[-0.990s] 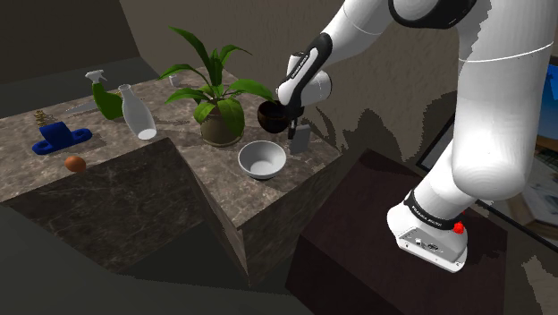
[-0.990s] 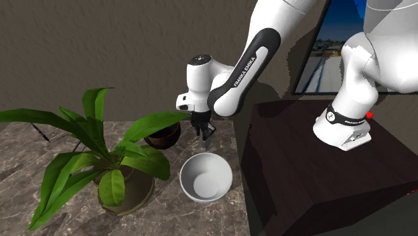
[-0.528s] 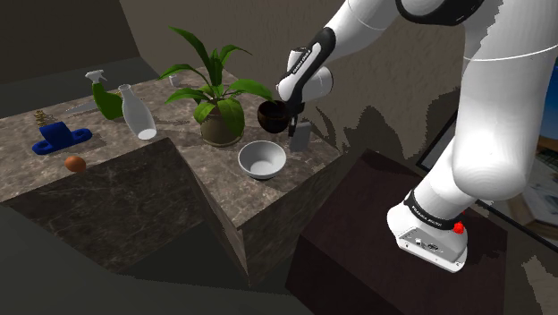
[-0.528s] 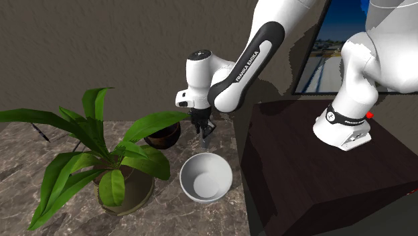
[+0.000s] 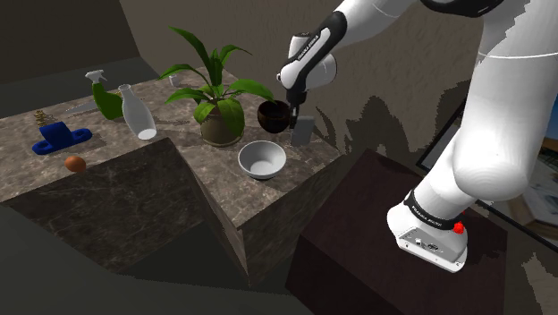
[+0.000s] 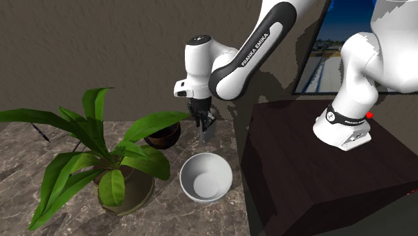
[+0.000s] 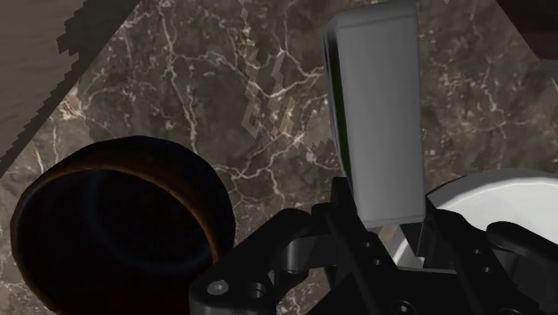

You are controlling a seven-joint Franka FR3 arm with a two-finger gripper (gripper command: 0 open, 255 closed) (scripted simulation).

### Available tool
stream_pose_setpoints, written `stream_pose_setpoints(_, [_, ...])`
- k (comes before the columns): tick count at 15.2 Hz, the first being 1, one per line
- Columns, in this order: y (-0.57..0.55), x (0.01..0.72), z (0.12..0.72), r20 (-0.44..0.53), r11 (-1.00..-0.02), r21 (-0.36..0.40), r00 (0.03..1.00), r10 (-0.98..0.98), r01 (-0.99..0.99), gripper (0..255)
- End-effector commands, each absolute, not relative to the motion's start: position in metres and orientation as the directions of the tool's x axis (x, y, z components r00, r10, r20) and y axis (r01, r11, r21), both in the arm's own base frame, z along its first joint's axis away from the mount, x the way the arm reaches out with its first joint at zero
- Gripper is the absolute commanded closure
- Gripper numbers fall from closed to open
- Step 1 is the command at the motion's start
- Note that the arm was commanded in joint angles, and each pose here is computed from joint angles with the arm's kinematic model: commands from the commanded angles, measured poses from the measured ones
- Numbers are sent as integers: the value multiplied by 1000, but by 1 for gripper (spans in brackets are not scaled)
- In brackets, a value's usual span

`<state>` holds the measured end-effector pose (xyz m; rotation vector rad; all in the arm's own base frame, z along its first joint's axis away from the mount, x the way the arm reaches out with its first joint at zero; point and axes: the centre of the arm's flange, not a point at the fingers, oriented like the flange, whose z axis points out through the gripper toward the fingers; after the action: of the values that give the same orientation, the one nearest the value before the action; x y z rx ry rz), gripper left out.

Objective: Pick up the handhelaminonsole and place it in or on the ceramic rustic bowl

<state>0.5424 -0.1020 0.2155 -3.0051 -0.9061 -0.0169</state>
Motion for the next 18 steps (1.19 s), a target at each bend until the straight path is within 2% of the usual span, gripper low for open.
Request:
stream_pose_setpoints(1, [-102,542,226,11,-833,0,833,553,553,255])
stream_pose_setpoints(18, [-102,542,316,11,-833,0,833,553,553,255])
